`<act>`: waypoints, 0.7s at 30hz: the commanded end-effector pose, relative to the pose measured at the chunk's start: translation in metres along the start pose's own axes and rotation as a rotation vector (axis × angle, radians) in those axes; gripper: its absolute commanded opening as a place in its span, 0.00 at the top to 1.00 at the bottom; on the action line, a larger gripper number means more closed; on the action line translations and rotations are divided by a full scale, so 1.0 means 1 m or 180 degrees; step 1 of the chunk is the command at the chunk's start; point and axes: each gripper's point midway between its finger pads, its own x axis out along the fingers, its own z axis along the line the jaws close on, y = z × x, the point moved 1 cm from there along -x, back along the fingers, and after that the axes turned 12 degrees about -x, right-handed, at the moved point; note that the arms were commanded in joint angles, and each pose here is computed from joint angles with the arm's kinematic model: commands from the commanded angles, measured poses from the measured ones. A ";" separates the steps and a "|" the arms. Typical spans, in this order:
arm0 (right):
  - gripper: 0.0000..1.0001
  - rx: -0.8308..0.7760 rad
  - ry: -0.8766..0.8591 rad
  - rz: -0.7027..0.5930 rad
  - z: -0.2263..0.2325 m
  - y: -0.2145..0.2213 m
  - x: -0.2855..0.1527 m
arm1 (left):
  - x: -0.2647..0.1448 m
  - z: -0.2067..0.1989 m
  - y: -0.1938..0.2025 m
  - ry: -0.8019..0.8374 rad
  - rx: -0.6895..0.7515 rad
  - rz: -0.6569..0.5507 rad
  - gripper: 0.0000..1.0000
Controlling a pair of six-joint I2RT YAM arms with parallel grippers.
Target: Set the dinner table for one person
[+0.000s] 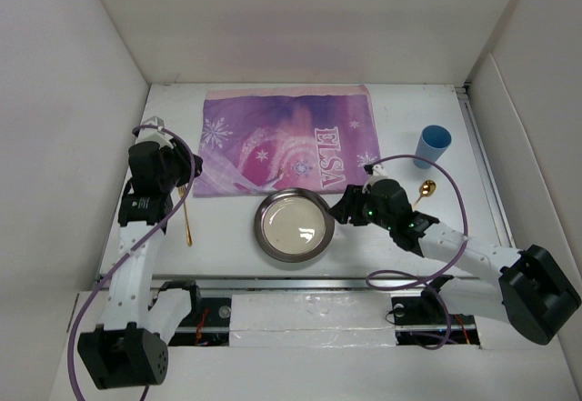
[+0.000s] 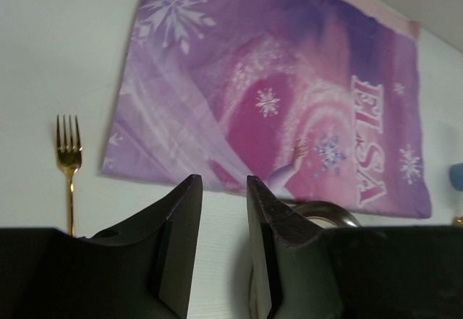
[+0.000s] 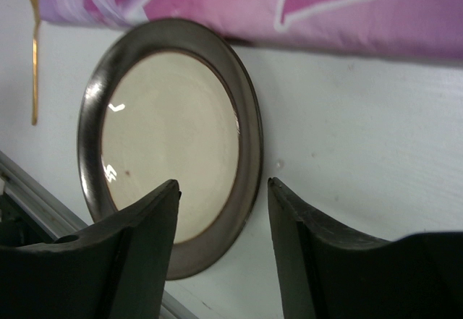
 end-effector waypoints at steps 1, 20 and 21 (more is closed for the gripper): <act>0.38 0.0026 -0.0065 -0.0042 0.001 0.003 -0.004 | -0.016 -0.032 -0.006 0.0521 0.0037 -0.0093 0.71; 0.65 0.0799 -0.0347 0.0522 -0.006 0.052 0.041 | -0.046 -0.055 0.001 0.1167 0.0193 -0.0259 0.65; 0.72 0.0840 -0.0387 0.0526 -0.005 0.054 0.041 | -0.046 -0.055 0.001 0.1163 0.0198 -0.0270 0.64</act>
